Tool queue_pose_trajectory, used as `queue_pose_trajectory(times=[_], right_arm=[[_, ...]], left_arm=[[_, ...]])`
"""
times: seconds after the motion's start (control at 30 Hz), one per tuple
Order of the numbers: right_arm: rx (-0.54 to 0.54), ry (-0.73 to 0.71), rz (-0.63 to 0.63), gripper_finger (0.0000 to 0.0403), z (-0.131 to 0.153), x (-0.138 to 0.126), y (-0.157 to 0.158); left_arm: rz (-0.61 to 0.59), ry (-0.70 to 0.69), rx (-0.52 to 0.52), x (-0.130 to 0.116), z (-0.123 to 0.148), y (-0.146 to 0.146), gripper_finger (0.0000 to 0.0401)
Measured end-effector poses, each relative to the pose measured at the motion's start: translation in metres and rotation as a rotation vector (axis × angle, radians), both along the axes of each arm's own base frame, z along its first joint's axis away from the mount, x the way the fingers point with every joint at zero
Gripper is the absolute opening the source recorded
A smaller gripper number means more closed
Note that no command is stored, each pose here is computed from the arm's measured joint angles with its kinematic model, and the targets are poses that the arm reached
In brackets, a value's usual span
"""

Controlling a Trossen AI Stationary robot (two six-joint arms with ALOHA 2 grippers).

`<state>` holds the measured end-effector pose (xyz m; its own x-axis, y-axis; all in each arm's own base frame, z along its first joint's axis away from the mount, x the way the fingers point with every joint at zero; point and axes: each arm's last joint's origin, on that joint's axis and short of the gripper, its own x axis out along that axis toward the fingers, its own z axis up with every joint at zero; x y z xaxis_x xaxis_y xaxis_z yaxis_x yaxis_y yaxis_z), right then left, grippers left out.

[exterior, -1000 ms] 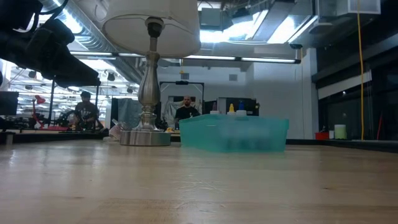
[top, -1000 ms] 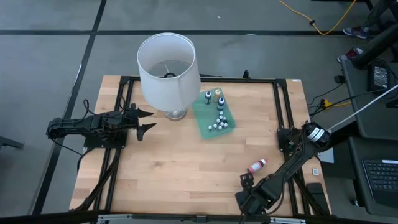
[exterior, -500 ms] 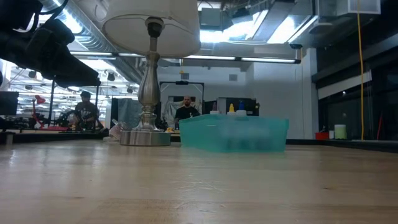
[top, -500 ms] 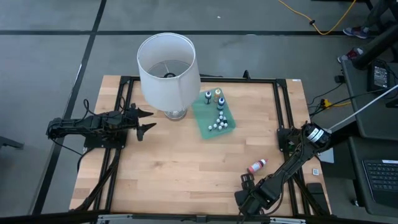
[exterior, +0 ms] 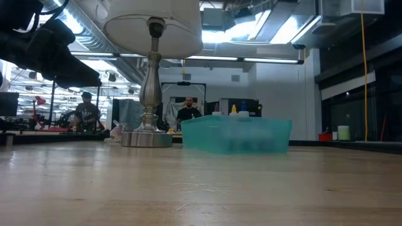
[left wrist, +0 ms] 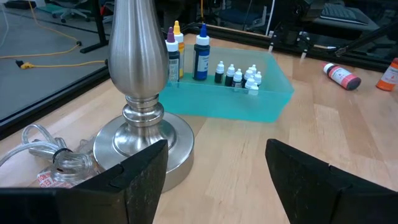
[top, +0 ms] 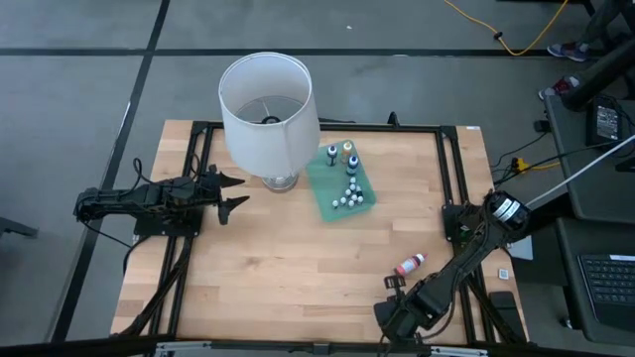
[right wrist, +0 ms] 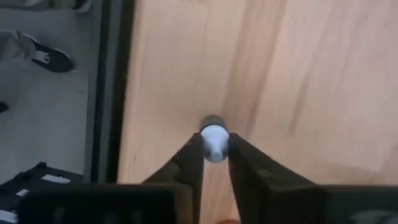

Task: Pick & Place food coloring
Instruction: Put the small green food coloring bottle into the green bin

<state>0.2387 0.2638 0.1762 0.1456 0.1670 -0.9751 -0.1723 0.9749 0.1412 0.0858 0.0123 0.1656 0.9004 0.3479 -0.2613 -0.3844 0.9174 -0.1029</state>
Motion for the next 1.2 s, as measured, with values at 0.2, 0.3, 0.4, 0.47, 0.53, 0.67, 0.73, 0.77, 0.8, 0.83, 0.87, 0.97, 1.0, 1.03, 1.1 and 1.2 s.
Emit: queue_pose_trajectory(times=[0.2,0.3,0.4,0.47,0.53,0.67,0.73,0.77,0.8,0.83,0.87,0.97,1.0,1.03,1.1,1.2], right_arm=[[0.018,-0.022,-0.001,0.0044,0.015,0.017,-0.025],[0.019,-0.006,-0.017,0.0058,0.018,0.028,-0.042],[-0.008,0.013,-0.025,0.0069,0.02,0.039,-0.063],[-0.036,0.034,-0.018,0.0066,0.024,0.047,-0.078],[-0.045,0.024,-0.003,0.0056,0.032,0.059,-0.094],[-0.051,-0.052,0.003,0.0047,0.053,0.086,-0.127],[-0.067,-0.106,-0.006,0.0051,0.065,0.099,-0.145],[-0.082,-0.13,-0.012,0.0054,0.072,0.104,-0.155],[-0.095,-0.152,-0.019,0.0057,0.078,0.109,-0.165],[-0.111,-0.176,-0.023,0.0058,0.084,0.114,-0.175],[-0.123,-0.197,-0.024,0.0058,0.089,0.118,-0.183],[-0.153,-0.241,-0.04,0.0053,0.101,0.131,-0.212],[-0.16,-0.245,-0.048,0.0052,0.102,0.135,-0.22],[-0.166,-0.248,-0.056,0.0052,0.102,0.14,-0.228],[-0.175,-0.255,-0.078,0.0053,0.102,0.147,-0.242],[-0.185,-0.261,-0.107,0.0054,0.099,0.157,-0.26]], left_arm=[[0.0,0.0,0.0,0.0,0.0,0.0,0.0268],[0.0,0.0,0.0,0.0,0.0,0.0,0.0269],[0.0,0.0,0.0,0.0,0.0,0.0,0.0269],[0.0,0.0,0.0,0.0,0.0,0.0,0.0268],[0.0,0.0,0.0,0.0,0.0,0.0,0.0267],[0.0,0.0,0.0,0.0,0.0,0.0,0.0269],[0.0,0.0,0.0,0.0,0.0,0.0,0.0269],[0.0,0.0,0.0,0.0,0.0,0.0,0.0269],[0.0,0.0,0.0,0.0,0.0,0.0,0.0268],[0.0,0.0,0.0,0.0,0.0,0.0,0.0267],[0.0,-0.001,0.0,0.0,0.0,0.0,0.0266],[0.0,0.0,0.0,0.0,0.0,0.0,0.0266],[0.0,0.0,0.0,0.0,0.0,0.0,0.0266],[0.0,0.0,0.0,0.0,0.0,0.0,0.0266],[0.0,-0.001,0.0,0.0,0.0,0.0,0.0267],[0.0,-0.001,0.0,0.0,0.0,0.0,0.0269]])
